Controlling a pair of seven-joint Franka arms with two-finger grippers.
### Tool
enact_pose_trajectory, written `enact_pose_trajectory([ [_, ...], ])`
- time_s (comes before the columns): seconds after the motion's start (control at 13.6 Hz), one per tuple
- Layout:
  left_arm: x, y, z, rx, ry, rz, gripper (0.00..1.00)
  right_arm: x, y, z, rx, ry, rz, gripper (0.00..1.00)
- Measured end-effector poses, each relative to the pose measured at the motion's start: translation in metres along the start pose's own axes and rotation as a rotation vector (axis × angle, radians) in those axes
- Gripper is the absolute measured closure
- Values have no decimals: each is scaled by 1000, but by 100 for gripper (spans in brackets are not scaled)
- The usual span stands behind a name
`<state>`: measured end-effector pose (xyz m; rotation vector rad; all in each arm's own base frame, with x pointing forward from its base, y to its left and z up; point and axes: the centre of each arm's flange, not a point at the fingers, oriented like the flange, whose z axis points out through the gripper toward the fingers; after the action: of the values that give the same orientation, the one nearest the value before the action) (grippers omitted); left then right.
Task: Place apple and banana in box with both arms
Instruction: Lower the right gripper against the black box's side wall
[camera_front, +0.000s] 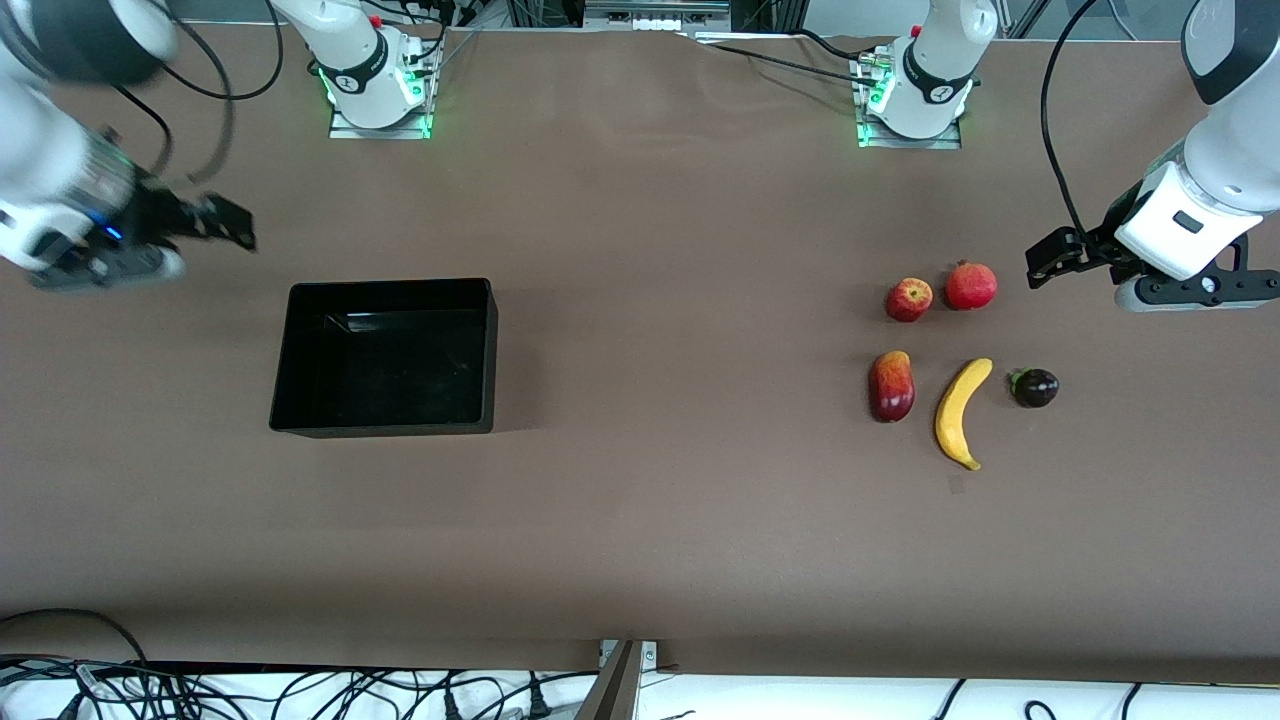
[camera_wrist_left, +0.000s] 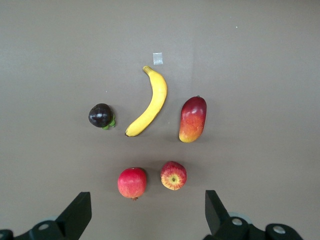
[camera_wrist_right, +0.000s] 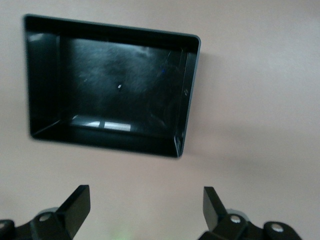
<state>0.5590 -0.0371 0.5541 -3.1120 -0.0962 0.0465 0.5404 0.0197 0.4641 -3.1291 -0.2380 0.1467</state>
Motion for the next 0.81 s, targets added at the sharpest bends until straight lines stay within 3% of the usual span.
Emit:
enact_pose_trajectory([
  [0.22, 0, 0, 0, 0, -1, 0, 0, -3, 22, 126, -4, 45, 41, 0],
  [0.37, 0, 0, 0, 0, -1, 1, 0, -7, 37, 183, -7, 42, 61, 0],
  [0.59, 0, 0, -1, 0, -1, 1, 0, -2, 55, 239, -20, 42, 58, 0],
  [0.73, 0, 1, -1, 0, 0, 1, 0, -3, 66, 258, -23, 33, 54, 7],
  [0.81, 0, 1, -1, 0, 0, 1, 0, -2, 69, 256, -25, 38, 49, 15],
])
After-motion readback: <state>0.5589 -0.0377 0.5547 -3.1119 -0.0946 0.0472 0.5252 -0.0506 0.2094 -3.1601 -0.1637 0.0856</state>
